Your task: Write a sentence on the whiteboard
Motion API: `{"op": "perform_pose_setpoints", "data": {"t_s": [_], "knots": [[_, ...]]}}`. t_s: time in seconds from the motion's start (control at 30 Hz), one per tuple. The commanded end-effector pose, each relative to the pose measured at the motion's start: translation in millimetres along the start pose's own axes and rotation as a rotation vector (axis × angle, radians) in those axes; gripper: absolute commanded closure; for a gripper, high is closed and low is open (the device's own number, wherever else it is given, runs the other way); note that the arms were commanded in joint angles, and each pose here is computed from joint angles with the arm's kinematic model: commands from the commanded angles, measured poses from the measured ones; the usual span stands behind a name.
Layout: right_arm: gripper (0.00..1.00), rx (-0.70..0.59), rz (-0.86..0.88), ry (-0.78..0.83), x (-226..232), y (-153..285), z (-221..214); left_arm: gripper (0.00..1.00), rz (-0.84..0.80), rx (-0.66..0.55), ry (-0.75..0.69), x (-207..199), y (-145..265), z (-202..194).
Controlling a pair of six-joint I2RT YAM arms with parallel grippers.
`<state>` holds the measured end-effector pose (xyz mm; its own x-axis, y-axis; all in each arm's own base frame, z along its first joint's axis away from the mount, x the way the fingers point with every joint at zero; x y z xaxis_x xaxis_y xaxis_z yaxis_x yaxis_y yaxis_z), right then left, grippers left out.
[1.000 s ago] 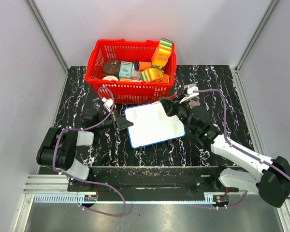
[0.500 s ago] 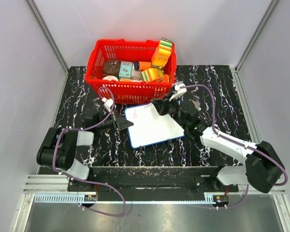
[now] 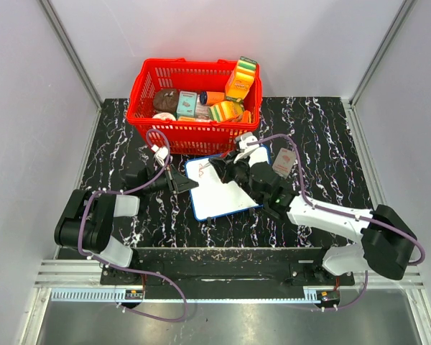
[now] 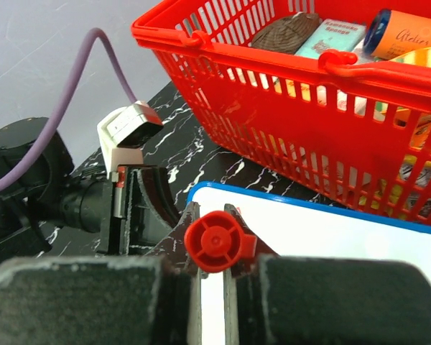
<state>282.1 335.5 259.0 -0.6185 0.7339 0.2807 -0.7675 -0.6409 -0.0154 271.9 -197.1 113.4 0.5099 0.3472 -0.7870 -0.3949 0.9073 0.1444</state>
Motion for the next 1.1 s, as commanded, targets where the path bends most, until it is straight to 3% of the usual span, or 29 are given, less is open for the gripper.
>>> {"op": "perform_pose_setpoints", "data": {"t_s": [0.0,1.07], "knots": [[1.00,-0.105,-0.084,0.025,-8.9,-8.2,22.9,1.00,0.036,-0.025,-0.098,8.8,-3.8,8.0],[1.00,-0.046,-0.141,0.022,-23.8,-20.6,-20.2,1.00,0.036,-0.024,-0.097,8.4,-3.3,7.0]]}}
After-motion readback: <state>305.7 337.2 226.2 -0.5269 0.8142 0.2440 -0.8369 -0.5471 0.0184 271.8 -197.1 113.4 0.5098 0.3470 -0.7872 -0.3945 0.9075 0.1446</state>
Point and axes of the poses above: each gripper's point midway between its finger pads, its own y axis back along the fingers, its own x axis along the line the jaws close on, z = x × y, the point moved 1 cm from there along y, back along the fingers, and after that the axes turned 2 degrees about y, right-handed, at the moved point
